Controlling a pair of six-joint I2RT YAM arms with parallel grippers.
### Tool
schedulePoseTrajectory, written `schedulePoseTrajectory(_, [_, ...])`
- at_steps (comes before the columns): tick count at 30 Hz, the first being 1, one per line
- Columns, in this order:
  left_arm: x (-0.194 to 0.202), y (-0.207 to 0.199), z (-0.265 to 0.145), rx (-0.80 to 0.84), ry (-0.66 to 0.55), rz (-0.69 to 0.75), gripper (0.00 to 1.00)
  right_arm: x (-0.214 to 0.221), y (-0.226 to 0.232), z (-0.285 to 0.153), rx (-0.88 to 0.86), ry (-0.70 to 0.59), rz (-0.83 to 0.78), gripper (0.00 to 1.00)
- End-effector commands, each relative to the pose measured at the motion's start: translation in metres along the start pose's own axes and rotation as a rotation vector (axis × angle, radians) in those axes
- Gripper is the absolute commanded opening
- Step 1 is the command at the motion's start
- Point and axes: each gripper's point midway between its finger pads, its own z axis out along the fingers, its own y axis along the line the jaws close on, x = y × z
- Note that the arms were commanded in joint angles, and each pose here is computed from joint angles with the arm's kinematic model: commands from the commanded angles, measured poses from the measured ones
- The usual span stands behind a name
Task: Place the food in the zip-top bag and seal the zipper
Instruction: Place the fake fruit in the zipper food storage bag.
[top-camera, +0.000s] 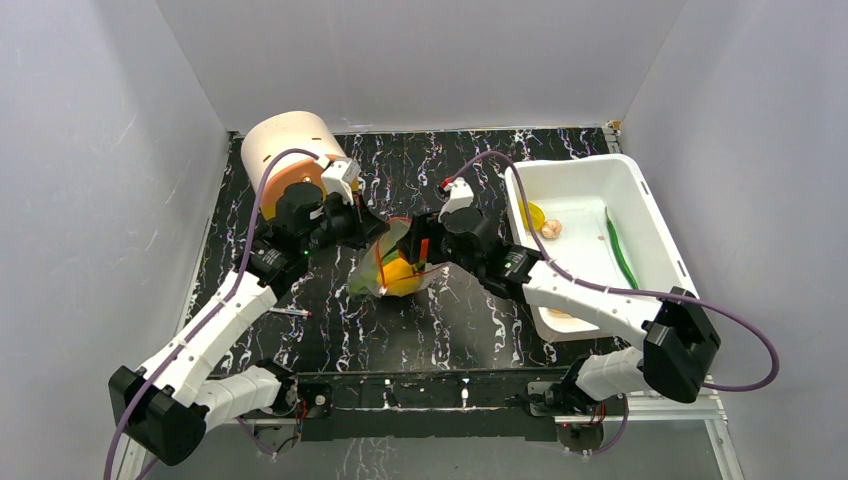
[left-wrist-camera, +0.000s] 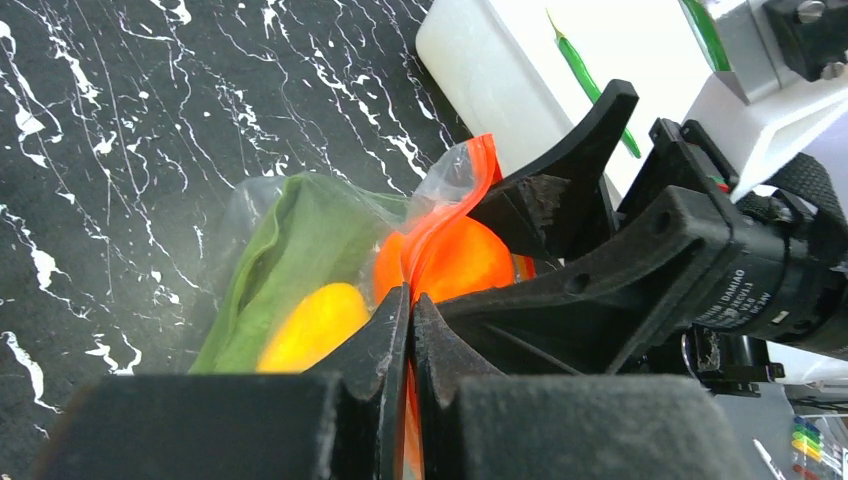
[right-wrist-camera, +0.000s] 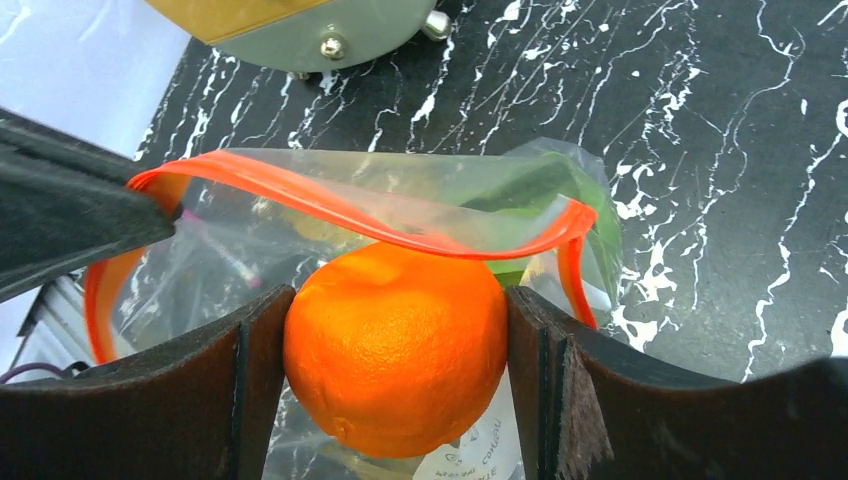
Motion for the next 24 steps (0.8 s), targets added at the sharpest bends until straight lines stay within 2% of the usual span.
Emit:
schedulePoseTrajectory(1, [-0.004,-0.014,-0.009,0.059,-0.022,-0.002,0.00,-0.014,-0.004,0.006,0.030,-0.086,-0.031,0.54])
schedulePoseTrajectory(7, [-0.003,-0.014,-0.007,0.068,-0.018,0.003,0.00,-0.009,-0.015,0.011,0.074,-0.076,-0.067,0.77])
schedulePoseTrajectory(12, [0.002,-0.008,-0.004,0.041,0.003,0.019,0.00,-0.023,-0.004,-0.001,0.055,-0.066,-0.052,0.88])
schedulePoseTrajectory(14, [0.004,-0.004,-0.003,0.029,0.005,0.025,0.00,-0.026,0.002,-0.006,0.032,-0.064,-0.046,0.90])
schedulePoseTrajectory(21, [0.010,0.012,0.002,-0.032,0.019,0.073,0.00,-0.051,0.020,-0.029,-0.033,-0.064,-0.127,0.87])
schedulePoseTrajectory(24, [0.013,0.015,0.002,-0.040,0.034,0.087,0.00,-0.059,0.007,-0.037,0.040,-0.076,-0.167,0.86])
